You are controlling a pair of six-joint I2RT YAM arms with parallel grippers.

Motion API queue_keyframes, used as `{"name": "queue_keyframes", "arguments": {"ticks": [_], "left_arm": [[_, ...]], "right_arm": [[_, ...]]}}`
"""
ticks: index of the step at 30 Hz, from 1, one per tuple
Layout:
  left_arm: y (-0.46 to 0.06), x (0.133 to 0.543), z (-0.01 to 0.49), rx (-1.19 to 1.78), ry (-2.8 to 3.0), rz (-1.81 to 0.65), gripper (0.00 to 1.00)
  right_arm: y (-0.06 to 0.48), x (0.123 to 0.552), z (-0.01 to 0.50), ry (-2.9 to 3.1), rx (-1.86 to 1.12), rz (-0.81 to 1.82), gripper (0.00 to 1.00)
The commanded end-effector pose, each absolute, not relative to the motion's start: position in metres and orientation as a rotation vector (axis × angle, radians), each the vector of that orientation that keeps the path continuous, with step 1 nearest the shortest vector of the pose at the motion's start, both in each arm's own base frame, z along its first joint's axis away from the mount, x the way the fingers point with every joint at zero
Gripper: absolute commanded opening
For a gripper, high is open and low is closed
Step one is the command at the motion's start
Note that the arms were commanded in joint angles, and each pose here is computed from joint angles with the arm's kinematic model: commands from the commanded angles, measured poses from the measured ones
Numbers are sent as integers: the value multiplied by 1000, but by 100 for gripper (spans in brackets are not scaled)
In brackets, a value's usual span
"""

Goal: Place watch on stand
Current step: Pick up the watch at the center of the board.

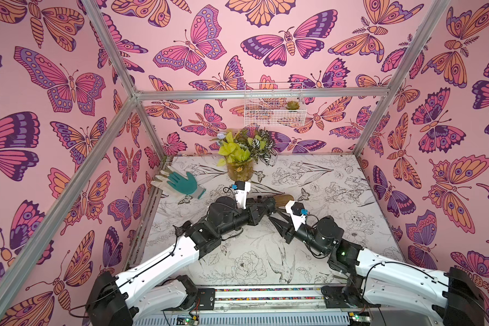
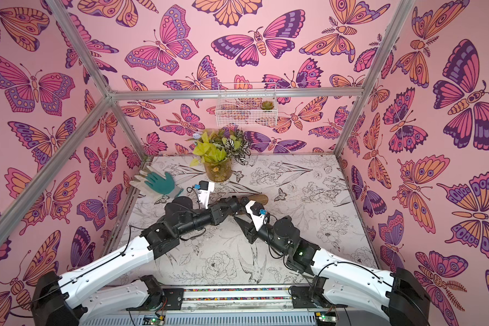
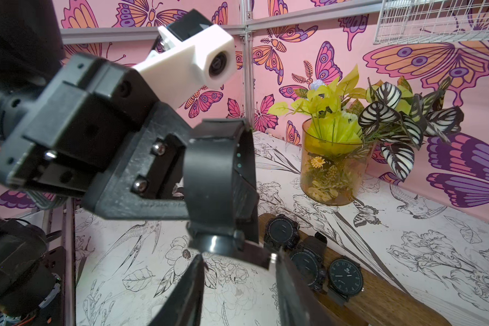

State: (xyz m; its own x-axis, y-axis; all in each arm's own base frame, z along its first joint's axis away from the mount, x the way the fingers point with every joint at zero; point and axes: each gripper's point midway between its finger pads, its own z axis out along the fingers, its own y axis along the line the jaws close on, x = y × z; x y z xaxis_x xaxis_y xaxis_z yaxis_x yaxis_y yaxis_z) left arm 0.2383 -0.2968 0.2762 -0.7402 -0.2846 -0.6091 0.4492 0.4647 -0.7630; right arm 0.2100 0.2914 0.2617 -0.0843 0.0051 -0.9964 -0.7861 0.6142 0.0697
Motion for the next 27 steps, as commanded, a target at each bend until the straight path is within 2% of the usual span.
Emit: {"name": "queue_keyframes", "arguments": {"ticks": [1, 13, 27], "left_arm": [[-300, 235, 271, 142, 2020, -1348, 0], [-303, 232, 270, 85, 2031, -1378, 0], [-304, 232, 263, -26, 2011, -1408, 0]], "right_arm": [[297, 209, 288, 1447, -678, 740, 45], [297, 214, 290, 1426, -650, 678, 48], [297, 224, 285, 1491, -581, 678, 47]]}}
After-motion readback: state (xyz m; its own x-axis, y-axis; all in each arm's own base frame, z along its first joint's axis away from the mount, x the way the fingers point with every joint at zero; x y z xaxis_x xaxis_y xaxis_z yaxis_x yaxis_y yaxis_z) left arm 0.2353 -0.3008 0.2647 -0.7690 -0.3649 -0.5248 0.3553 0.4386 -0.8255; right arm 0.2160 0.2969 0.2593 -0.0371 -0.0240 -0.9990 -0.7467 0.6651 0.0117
